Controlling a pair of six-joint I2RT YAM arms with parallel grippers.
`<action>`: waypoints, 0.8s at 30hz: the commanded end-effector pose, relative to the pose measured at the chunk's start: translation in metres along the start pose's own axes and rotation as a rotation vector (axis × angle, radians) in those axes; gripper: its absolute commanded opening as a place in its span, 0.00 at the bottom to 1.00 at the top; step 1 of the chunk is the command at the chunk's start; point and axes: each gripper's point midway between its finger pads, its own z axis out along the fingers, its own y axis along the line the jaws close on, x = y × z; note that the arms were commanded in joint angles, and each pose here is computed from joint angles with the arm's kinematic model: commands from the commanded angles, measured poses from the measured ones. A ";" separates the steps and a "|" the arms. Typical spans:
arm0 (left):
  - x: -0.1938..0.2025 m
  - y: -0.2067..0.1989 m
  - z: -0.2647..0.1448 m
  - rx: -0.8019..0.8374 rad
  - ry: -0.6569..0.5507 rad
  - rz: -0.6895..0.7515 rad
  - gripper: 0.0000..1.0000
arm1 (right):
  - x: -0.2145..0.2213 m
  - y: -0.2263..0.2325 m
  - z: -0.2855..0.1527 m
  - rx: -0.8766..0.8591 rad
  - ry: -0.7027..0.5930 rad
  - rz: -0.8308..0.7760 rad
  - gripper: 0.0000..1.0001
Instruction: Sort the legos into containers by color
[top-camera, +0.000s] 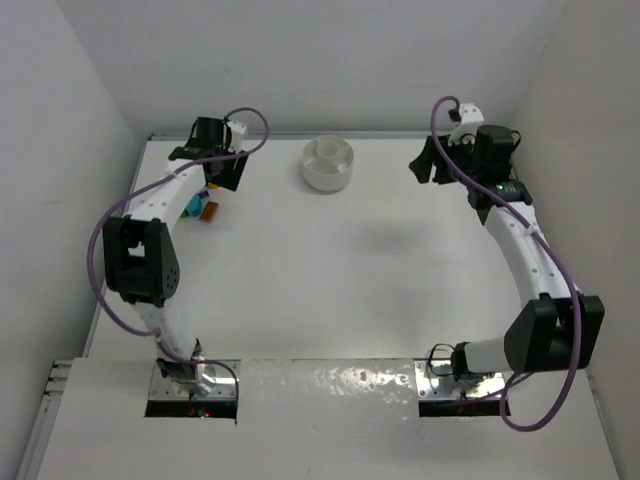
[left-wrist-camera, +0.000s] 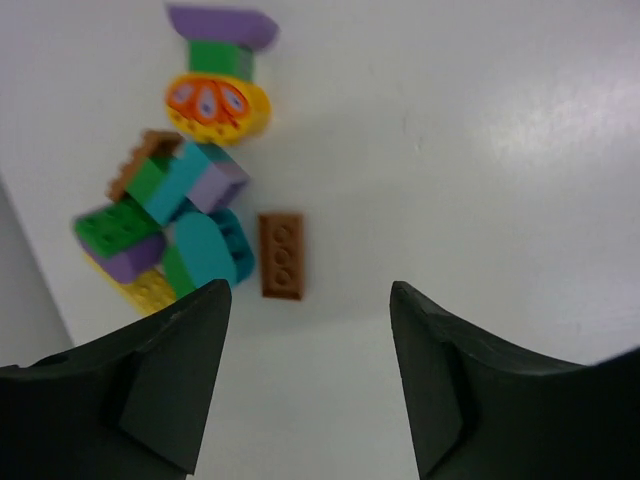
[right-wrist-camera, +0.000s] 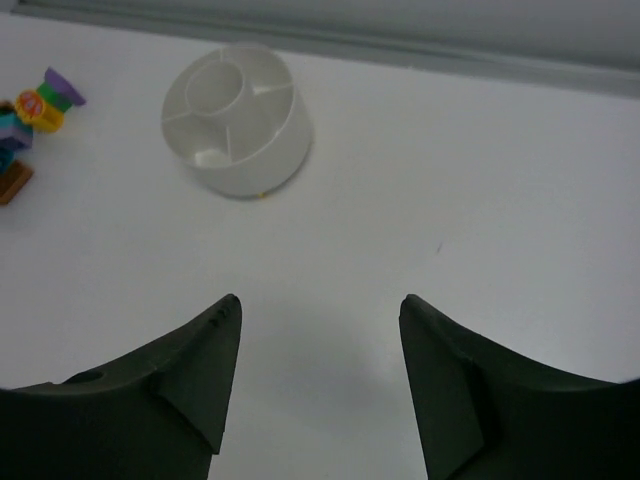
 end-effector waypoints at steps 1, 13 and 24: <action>0.032 -0.011 -0.002 0.096 0.187 -0.033 0.64 | 0.034 0.022 -0.004 -0.033 0.165 0.006 0.66; 0.060 0.003 0.072 0.101 0.328 -0.194 0.65 | 0.080 0.050 -0.020 -0.107 0.196 0.035 0.64; 0.076 0.015 0.087 0.144 0.330 -0.229 0.61 | 0.079 0.055 -0.029 -0.116 0.176 0.044 0.62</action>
